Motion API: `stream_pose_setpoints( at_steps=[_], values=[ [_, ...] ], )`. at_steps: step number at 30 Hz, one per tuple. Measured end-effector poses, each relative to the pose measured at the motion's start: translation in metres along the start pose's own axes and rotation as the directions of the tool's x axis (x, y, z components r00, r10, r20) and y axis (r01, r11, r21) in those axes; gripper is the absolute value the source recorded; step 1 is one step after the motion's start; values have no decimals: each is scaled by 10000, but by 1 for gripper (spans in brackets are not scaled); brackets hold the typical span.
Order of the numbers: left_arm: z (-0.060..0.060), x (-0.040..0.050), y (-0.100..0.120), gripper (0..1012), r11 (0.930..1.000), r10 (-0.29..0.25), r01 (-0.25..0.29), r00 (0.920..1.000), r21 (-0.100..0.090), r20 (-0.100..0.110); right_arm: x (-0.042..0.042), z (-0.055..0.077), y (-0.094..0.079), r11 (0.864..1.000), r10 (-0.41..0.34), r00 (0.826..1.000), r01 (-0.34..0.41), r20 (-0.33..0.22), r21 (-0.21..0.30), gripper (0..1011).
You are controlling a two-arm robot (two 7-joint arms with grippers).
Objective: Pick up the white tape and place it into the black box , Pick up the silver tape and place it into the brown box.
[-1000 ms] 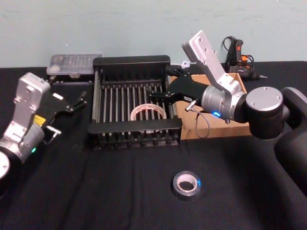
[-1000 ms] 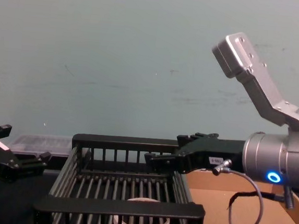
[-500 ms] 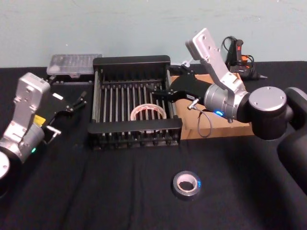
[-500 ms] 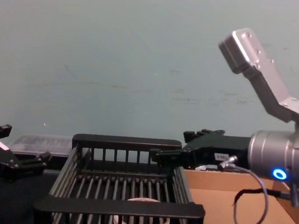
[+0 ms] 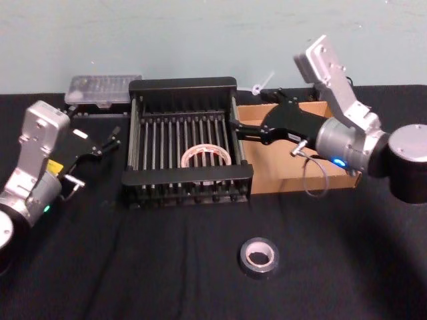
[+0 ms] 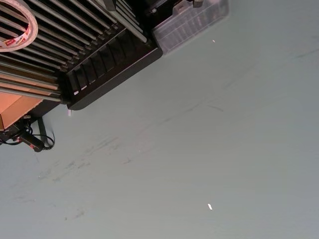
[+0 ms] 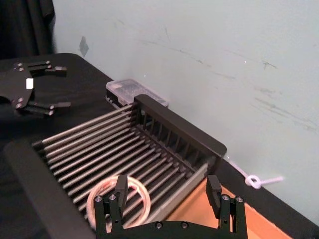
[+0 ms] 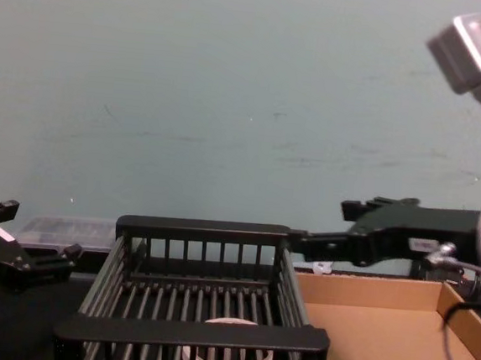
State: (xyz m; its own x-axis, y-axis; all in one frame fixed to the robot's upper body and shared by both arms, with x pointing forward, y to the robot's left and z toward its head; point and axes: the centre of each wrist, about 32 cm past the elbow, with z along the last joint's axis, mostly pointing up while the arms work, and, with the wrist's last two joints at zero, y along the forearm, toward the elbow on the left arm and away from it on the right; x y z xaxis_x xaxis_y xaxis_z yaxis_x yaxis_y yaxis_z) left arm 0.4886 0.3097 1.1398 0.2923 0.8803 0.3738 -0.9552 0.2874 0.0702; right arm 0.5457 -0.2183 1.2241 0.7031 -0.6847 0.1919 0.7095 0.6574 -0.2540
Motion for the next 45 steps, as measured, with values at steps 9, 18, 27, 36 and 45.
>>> stream_pose_setpoints(
  at_steps=[9,18,27,36,45],
  values=[
    [0,0,0,1001,10000,0,0,10000,0,0,-25,-22,-451,9994,124,9999,-125,-25,-309,1000],
    [0,0,0,1001,10000,0,0,10000,0,0,-125,-57,-787,9951,517,9985,-532,-193,-833,1002],
    [0,0,0,1001,10000,0,0,10000,0,0,-190,-84,-987,9817,1093,9922,-1173,-602,-1498,1002],
    [0,0,0,1001,10000,0,0,10000,0,0,-246,-156,-1018,9620,1736,9807,-1884,-900,-1977,1000],
    [0,0,0,1001,10000,0,0,10000,0,-1,-268,-218,-988,9354,2293,9690,-2456,-924,-2544,1002]
  ],
)
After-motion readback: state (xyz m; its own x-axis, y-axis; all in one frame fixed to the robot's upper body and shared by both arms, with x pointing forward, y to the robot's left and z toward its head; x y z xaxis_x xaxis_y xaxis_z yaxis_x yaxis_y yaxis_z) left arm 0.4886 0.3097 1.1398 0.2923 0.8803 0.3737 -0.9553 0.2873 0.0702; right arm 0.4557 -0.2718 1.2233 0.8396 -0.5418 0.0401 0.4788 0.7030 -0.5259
